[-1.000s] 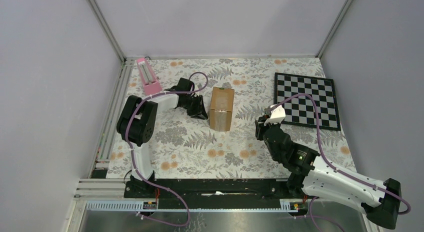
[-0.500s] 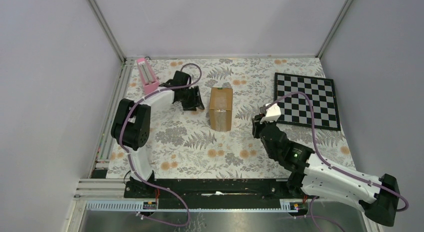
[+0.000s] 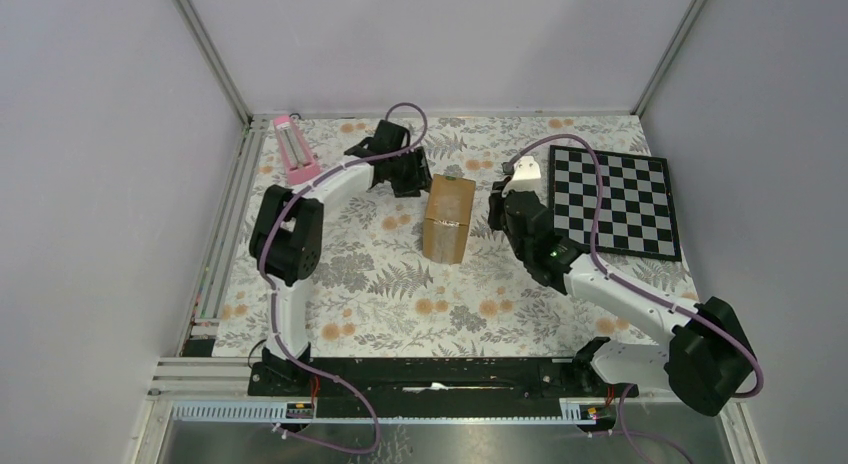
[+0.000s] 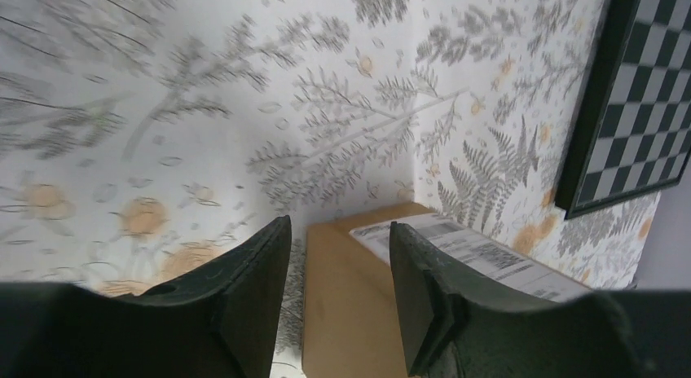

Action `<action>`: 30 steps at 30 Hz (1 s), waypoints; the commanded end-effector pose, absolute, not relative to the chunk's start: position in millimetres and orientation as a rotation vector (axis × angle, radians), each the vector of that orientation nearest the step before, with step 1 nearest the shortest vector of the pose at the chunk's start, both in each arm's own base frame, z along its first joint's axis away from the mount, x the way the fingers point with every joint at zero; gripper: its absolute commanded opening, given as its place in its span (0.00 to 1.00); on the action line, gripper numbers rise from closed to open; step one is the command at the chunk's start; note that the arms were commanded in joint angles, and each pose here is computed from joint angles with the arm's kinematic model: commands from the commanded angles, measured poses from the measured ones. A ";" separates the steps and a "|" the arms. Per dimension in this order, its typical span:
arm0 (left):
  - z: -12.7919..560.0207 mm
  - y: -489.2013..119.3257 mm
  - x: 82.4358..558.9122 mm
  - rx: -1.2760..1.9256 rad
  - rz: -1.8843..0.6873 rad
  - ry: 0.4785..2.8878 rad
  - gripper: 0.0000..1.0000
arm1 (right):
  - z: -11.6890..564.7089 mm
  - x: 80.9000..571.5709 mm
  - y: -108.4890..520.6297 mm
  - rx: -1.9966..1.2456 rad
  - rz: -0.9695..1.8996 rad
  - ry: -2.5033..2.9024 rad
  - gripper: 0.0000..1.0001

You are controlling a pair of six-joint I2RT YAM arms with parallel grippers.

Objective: Unpack the express box

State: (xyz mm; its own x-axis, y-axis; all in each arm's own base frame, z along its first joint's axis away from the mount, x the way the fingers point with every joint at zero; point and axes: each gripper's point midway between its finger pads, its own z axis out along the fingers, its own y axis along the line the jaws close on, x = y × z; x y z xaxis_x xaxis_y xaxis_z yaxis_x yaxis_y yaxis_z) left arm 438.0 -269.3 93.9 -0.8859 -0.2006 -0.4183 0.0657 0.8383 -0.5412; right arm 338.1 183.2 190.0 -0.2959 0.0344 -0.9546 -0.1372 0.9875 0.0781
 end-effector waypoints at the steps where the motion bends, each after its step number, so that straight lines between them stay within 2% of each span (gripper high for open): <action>1: 101.6 -306.0 421.5 -0.004 -0.838 2.556 0.50 | 220.8 341.4 200.4 -0.046 0.312 1.781 0.00; 9: 94.6 -345.9 380.7 0.122 -0.886 2.592 0.51 | 198.1 306.8 195.6 -0.044 0.336 1.850 0.00; 17: 119.8 -338.7 354.8 0.060 -0.930 2.505 0.55 | 202.7 274.4 168.5 -0.012 0.330 1.876 0.00; 25: 192.9 -293.7 374.8 0.097 -0.887 2.340 0.80 | 229.1 256.7 149.7 -0.055 0.316 1.844 0.00; 27: 219.3 -290.8 377.3 0.193 -0.928 2.278 0.91 | 243.8 253.7 149.9 -0.075 0.339 1.815 0.00; 30: 247.6 -304.8 364.3 0.417 -1.054 2.212 0.99 | 268.7 248.1 159.6 -0.139 0.413 1.759 0.00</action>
